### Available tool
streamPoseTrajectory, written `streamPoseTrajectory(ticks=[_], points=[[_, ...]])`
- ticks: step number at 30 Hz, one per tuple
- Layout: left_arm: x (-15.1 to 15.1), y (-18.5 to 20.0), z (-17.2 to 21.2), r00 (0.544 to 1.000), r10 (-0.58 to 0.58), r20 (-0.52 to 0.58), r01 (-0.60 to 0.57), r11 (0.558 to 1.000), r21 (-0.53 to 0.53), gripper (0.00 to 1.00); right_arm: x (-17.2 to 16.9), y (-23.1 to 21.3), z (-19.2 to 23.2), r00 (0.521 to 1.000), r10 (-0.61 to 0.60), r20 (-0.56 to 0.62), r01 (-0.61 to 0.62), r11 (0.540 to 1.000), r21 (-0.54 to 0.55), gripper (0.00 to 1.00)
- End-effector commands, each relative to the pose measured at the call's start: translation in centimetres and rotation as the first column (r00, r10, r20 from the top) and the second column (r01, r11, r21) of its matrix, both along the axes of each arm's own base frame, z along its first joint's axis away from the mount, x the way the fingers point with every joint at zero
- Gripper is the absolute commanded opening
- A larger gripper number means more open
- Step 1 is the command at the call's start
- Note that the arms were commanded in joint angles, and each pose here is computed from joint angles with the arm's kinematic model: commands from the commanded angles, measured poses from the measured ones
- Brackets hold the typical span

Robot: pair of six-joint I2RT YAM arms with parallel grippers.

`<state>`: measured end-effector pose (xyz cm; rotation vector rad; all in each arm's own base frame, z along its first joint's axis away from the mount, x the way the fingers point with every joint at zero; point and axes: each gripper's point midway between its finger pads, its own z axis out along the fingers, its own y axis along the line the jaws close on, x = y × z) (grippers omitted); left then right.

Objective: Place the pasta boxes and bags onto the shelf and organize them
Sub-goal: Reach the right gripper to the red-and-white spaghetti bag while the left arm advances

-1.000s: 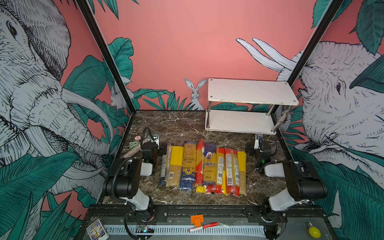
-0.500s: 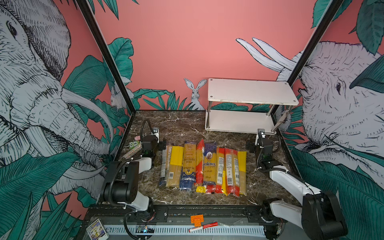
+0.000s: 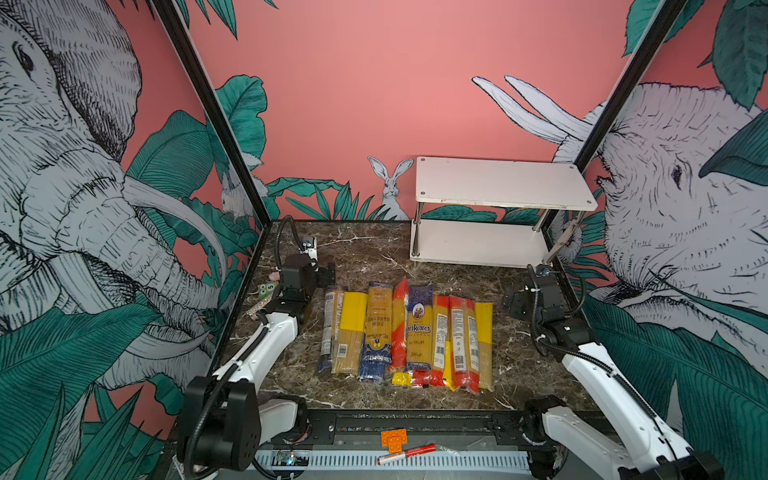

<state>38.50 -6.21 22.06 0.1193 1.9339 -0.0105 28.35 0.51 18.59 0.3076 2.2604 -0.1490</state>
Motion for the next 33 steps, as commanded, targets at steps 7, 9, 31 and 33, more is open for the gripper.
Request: streamPoseTrajectory(ticks=[7, 9, 31, 33], points=[[-9.0, -6.0, 3.1, 0.992, -0.126, -0.025, 0.126, 0.992, -0.031, 0.99, -7.2, 3.4, -1.5, 0.961, 0.093, -0.26, -0.056, 0.988, 0.146, 0.94], [-10.5, -6.5, 3.4, 0.991, -0.131, -0.037, 0.13, 0.991, -0.037, 0.99, -8.6, 4.5, -2.1, 0.95, 0.134, -0.283, -0.072, 0.973, 0.219, 0.92], [-18.3, -21.2, 3.4, 0.851, -0.494, -0.178, 0.502, 0.865, 0.003, 0.99, -12.9, 11.2, -8.1, 0.835, 0.346, -0.428, -0.205, 0.917, 0.343, 0.93], [-18.1, -21.4, 3.7, 0.852, -0.496, -0.164, 0.505, 0.863, 0.014, 1.0, -12.6, 12.1, -8.5, 0.831, 0.357, -0.427, -0.221, 0.916, 0.335, 0.95]])
